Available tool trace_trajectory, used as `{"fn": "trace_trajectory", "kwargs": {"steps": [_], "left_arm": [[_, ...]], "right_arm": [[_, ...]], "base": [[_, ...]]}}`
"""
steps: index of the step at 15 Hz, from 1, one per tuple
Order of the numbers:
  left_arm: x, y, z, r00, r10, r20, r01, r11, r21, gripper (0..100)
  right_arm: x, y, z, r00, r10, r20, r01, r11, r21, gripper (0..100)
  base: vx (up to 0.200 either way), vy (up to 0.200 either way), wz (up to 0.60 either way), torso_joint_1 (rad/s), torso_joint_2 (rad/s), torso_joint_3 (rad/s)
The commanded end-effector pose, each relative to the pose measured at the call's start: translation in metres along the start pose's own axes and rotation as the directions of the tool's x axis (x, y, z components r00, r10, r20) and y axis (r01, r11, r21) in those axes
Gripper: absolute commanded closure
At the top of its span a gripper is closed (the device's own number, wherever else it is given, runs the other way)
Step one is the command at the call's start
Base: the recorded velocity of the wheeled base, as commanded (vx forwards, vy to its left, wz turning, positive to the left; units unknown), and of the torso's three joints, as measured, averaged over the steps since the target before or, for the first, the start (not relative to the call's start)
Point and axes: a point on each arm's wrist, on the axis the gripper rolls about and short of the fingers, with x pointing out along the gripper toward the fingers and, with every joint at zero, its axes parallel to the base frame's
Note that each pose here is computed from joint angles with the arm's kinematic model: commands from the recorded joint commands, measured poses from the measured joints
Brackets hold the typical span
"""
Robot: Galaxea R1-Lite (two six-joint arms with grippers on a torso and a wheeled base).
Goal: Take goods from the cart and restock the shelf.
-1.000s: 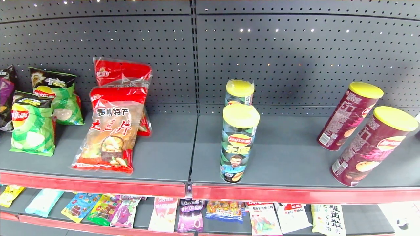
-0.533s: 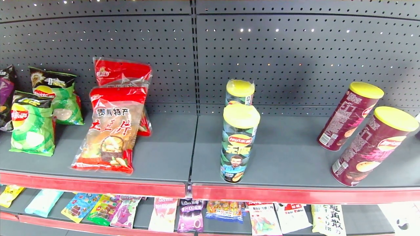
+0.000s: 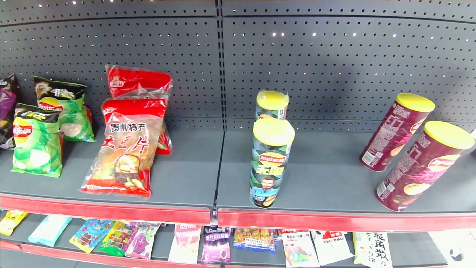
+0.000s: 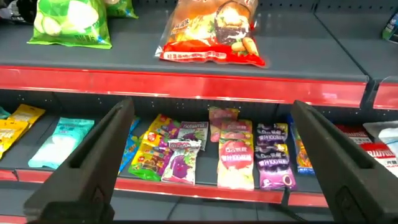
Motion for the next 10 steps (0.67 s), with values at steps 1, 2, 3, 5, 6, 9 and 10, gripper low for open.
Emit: {"fn": "trace_trajectory", "kwargs": {"steps": [1, 2, 3, 5, 6, 9, 10], "left_arm": [[0.0002, 0.0000, 0.0000, 1.000, 0.001, -0.003, -0.001, 1.000, 0.001, 0], [0.0002, 0.0000, 0.0000, 1.000, 0.001, -0.003, -0.001, 1.000, -0.001, 0], [0.0002, 0.0000, 0.0000, 1.000, 0.001, -0.003, -0.001, 1.000, 0.001, 0], [0.0002, 0.0000, 0.0000, 1.000, 0.001, -0.003, -0.001, 1.000, 0.001, 0], [0.0002, 0.0000, 0.0000, 1.000, 0.001, -0.003, -0.001, 1.000, 0.001, 0], [0.0002, 0.0000, 0.0000, 1.000, 0.001, -0.003, -0.001, 1.000, 0.001, 0], [0.0002, 0.0000, 0.0000, 1.000, 0.001, -0.003, -0.001, 1.000, 0.001, 0]], "right_arm": [[0.0000, -0.0003, -0.0003, 1.000, -0.015, -0.001, 0.015, 1.000, 0.005, 0], [0.0000, -0.0005, -0.0003, 1.000, -0.025, -0.001, 0.025, 1.000, 0.008, 0], [0.0000, -0.0006, -0.0003, 1.000, -0.024, -0.001, 0.024, 1.000, 0.006, 0], [0.0000, -0.0006, -0.0003, 1.000, -0.024, -0.001, 0.024, 1.000, 0.009, 0], [0.0000, -0.0006, -0.0003, 1.000, -0.024, -0.001, 0.024, 1.000, 0.008, 0], [0.0000, -0.0006, -0.0003, 1.000, -0.024, -0.001, 0.024, 1.000, 0.008, 0], [0.0000, -0.0006, -0.0003, 1.000, -0.024, -0.001, 0.024, 1.000, 0.008, 0]], "base": [[0.000, 0.000, 0.00, 0.000, 0.00, 0.000], [0.000, 0.000, 0.00, 0.000, 0.00, 0.000], [0.000, 0.000, 0.00, 0.000, 0.00, 0.000], [0.000, 0.000, 0.00, 0.000, 0.00, 0.000], [0.000, 0.000, 0.00, 0.000, 0.00, 0.000], [0.000, 0.000, 0.00, 0.000, 0.00, 0.000], [0.000, 0.000, 0.00, 0.000, 0.00, 0.000]]}}
